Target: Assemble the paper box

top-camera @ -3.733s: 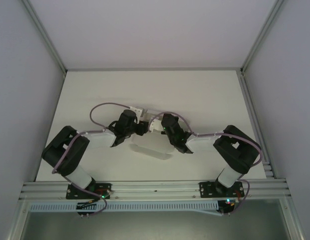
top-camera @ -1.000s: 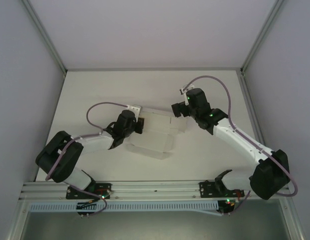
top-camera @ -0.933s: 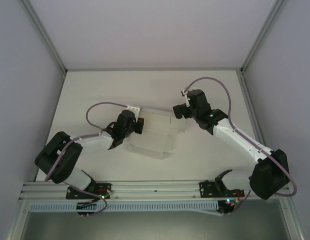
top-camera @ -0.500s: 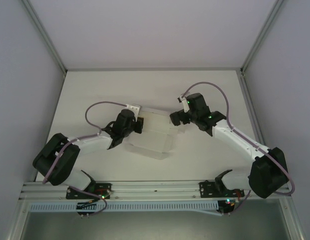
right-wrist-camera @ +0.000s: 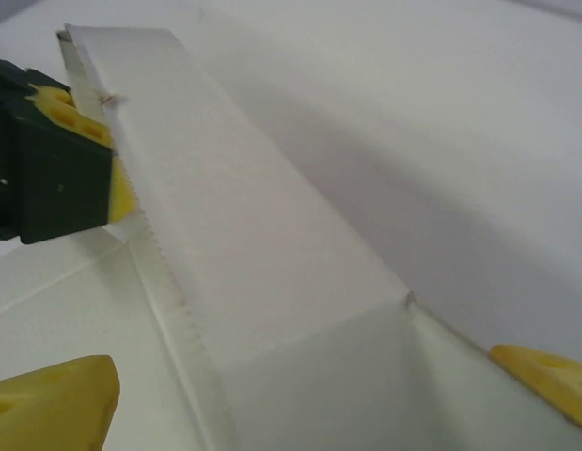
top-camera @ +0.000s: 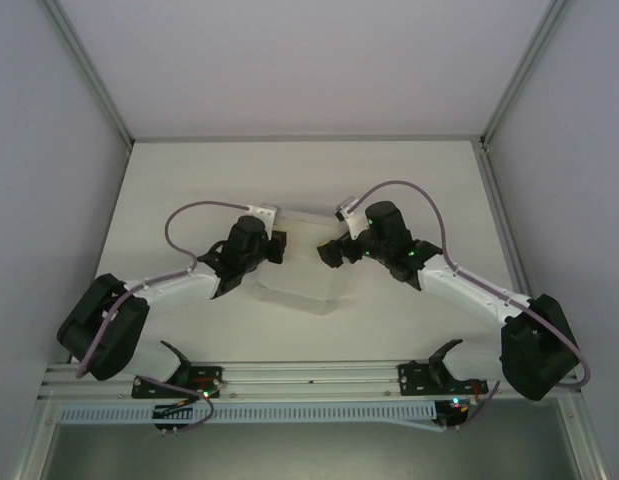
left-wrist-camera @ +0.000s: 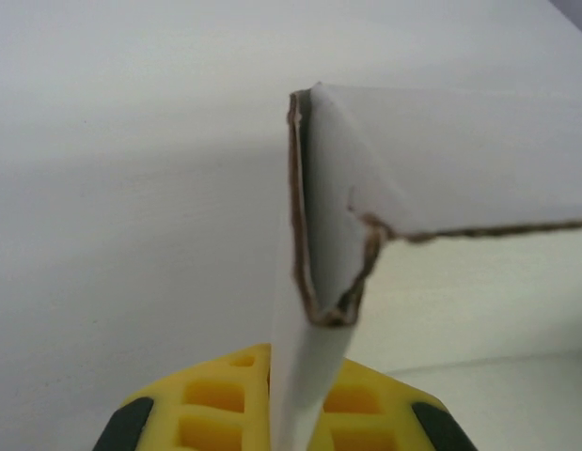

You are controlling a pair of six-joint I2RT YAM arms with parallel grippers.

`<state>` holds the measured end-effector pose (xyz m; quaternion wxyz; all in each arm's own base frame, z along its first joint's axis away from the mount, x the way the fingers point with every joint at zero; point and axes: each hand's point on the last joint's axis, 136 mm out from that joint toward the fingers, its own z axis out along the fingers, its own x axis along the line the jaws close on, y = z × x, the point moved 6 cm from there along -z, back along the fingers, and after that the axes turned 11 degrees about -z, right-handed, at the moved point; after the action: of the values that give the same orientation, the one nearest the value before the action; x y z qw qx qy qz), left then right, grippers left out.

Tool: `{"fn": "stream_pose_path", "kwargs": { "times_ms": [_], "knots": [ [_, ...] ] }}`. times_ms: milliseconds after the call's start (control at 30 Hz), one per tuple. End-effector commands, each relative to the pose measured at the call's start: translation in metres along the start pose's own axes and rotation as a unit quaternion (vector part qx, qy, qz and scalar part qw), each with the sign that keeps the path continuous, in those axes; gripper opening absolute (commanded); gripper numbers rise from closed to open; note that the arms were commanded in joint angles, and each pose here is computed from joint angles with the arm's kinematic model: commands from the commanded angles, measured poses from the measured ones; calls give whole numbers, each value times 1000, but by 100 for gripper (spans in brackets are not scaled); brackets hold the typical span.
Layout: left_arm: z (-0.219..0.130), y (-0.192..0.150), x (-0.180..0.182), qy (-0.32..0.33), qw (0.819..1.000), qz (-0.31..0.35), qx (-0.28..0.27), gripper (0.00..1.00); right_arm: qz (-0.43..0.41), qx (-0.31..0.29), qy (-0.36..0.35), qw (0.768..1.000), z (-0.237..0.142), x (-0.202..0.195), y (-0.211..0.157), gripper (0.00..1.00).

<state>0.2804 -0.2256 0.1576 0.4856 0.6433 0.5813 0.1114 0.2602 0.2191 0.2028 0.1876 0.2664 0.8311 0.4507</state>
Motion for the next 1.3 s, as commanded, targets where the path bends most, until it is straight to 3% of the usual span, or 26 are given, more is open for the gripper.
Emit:
{"fn": "stream_pose_path", "kwargs": {
  "times_ms": [0, 333, 667, 800, 1067, 1267],
  "knots": [
    [-8, 21, -21, -50, 998, -18, -28, 0, -42, -77, 7, 996, -3, 10, 25, 100],
    [-6, 19, -22, -55, 998, -25, -19, 0, -54, -100, -96, 989, -3, 2, 29, 100],
    [-4, 17, -13, -19, 999, -28, -23, 0, -35, -117, -146, 982, -47, -4, 32, 100],
    [-4, 17, -11, -12, 999, -32, -24, 0, 14, -95, -209, 973, -74, -16, 26, 100],
    [-7, 21, -6, 11, 999, -37, -35, 0, 153, 24, -310, 938, -111, -36, -25, 100],
    [-5, 20, -6, 13, 999, -26, -31, 0, 180, -13, -291, 940, -113, -35, -35, 100]
  ]
}}
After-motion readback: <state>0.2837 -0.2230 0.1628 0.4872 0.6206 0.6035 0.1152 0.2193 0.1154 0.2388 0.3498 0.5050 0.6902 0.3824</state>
